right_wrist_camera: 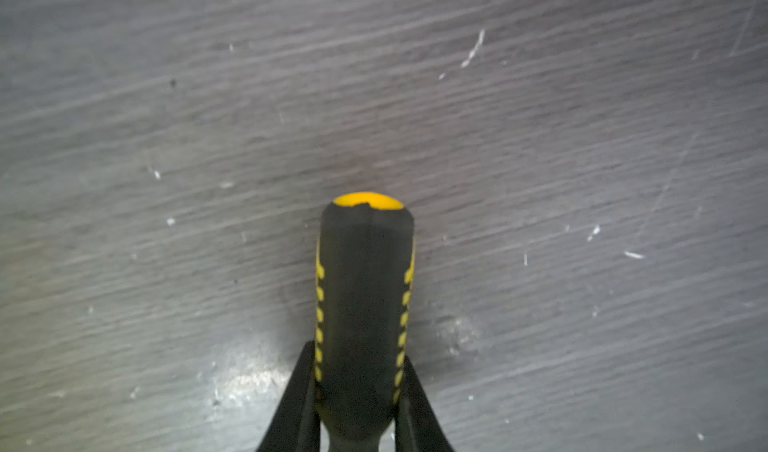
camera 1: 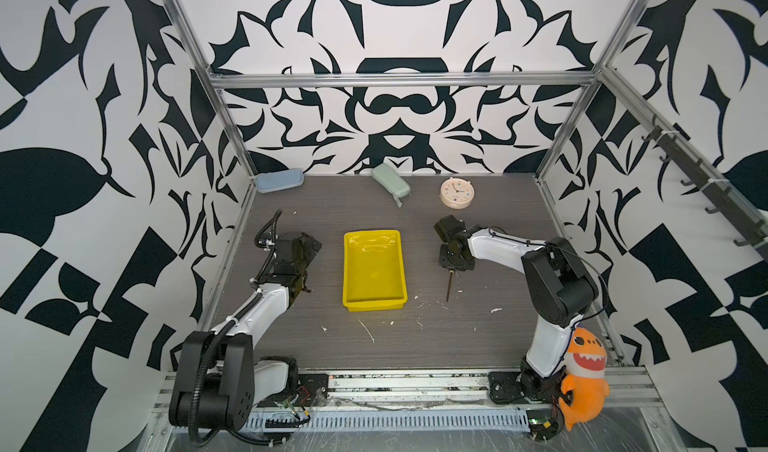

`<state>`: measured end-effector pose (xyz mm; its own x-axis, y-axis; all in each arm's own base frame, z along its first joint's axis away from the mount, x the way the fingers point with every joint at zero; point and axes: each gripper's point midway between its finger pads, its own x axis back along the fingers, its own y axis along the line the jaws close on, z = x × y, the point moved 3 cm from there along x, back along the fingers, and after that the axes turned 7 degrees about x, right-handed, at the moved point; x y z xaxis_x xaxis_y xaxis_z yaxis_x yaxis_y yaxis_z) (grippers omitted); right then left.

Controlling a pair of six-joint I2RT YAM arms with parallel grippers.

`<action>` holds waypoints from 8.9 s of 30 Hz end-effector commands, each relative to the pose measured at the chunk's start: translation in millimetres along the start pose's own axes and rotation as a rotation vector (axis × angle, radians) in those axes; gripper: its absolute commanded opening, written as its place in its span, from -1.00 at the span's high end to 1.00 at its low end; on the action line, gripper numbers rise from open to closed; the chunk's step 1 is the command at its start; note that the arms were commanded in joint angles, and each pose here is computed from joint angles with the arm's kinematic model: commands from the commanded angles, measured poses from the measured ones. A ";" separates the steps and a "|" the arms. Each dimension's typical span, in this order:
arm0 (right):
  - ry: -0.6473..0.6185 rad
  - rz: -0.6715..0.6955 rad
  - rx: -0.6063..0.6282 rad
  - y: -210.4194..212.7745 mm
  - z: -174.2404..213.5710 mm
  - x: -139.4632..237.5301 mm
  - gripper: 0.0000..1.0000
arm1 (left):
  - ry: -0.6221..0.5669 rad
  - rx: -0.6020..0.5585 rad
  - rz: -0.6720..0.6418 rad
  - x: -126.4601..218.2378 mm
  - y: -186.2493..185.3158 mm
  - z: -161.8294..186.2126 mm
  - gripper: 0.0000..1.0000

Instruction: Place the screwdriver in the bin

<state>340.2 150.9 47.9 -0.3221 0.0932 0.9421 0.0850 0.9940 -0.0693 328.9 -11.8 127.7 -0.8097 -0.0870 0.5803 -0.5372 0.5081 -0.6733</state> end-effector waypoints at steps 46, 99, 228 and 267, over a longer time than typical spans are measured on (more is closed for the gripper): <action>-0.148 -0.636 0.102 243.2 -22.8 111.1 1.00 | 0.330 0.184 0.034 -59.4 0.1 51.9 -0.99; -0.061 -0.563 0.061 251.7 -42.6 74.0 0.18 | 0.292 0.164 0.040 -54.1 -1.0 42.8 -0.99; -0.921 0.020 0.222 -124.4 -30.4 28.3 -0.99 | -0.355 -0.781 0.152 34.7 -15.6 -41.9 -0.99; -0.902 0.009 0.235 -122.2 -33.9 26.0 -0.99 | -0.383 -0.780 0.016 -41.2 22.5 -33.6 -0.98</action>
<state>345.1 28.4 77.5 -0.9249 0.0205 0.3797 -0.0765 0.9681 -0.2387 357.8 30.2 100.9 -0.9147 -0.2796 0.2919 -0.3145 0.9459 -0.0793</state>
